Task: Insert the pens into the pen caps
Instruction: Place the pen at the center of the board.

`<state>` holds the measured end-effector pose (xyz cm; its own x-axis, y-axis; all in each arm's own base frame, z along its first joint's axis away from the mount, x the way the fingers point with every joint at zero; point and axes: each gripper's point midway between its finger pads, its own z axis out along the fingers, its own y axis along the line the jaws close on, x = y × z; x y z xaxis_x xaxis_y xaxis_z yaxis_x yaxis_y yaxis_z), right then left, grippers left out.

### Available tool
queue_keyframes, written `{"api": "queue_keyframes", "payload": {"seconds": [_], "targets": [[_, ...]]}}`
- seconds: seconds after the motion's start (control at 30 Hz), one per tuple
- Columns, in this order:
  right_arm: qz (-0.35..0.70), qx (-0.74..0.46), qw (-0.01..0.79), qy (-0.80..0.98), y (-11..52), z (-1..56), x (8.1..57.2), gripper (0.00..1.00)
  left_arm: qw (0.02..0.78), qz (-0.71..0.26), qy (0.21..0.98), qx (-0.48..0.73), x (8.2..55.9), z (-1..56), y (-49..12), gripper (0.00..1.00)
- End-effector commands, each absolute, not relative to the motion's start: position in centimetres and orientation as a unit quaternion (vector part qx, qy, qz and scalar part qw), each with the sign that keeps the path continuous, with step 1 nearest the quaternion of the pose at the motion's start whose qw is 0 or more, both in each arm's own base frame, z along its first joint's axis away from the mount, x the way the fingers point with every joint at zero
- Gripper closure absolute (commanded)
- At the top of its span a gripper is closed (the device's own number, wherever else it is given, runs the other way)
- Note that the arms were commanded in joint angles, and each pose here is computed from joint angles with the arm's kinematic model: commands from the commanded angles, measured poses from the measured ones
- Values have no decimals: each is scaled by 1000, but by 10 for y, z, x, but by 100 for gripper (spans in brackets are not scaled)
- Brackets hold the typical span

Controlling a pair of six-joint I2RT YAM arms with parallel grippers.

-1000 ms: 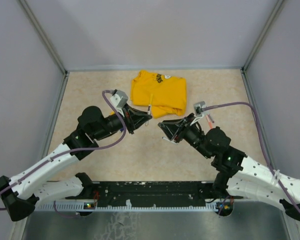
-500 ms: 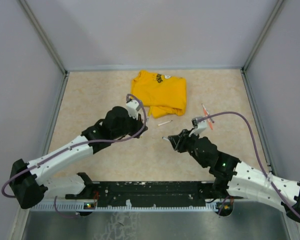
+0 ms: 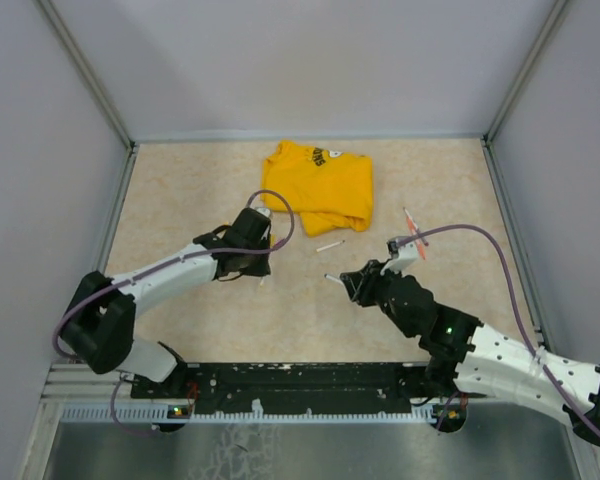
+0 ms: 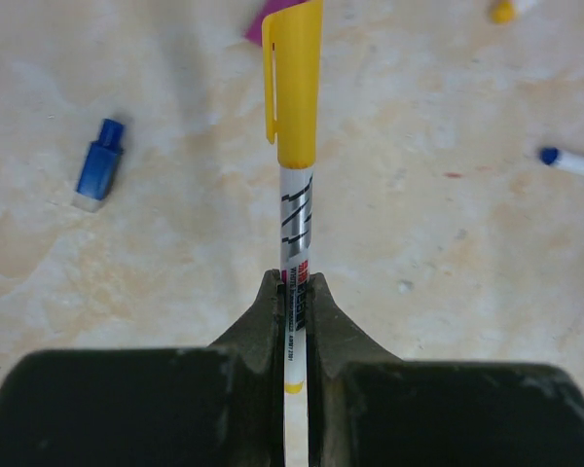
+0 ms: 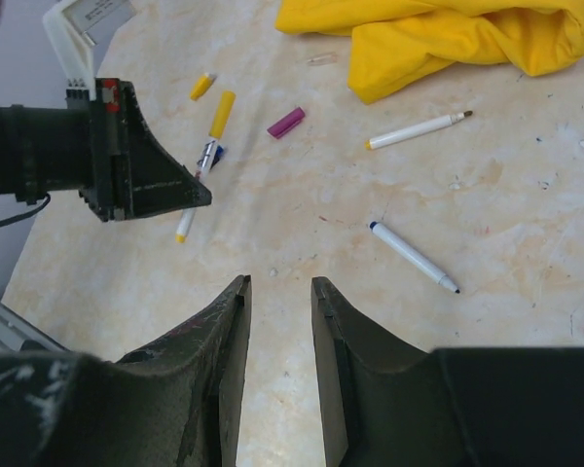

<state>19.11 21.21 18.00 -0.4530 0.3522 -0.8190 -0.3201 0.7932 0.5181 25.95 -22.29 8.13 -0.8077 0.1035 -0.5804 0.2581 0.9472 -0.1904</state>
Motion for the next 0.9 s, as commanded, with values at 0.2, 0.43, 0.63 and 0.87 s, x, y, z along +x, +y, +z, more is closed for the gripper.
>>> {"api": "queue_keyframes", "payload": {"seconds": [0.2, 0.43, 0.63, 0.87], "targets": [[305, 31, 536, 787, 200, 184, 195, 68, 238, -70, 968, 46, 292, 47, -190, 100], [302, 40, 535, 788, 195, 181, 193, 69, 227, -20, 973, 42, 303, 35, -181, 100], [296, 39, 534, 791, 193, 179, 193, 69, 224, -4, 974, 40, 307, 29, -178, 98], [297, 41, 530, 793, 193, 178, 192, 69, 218, -9, 975, 45, 305, 24, -180, 86]]}}
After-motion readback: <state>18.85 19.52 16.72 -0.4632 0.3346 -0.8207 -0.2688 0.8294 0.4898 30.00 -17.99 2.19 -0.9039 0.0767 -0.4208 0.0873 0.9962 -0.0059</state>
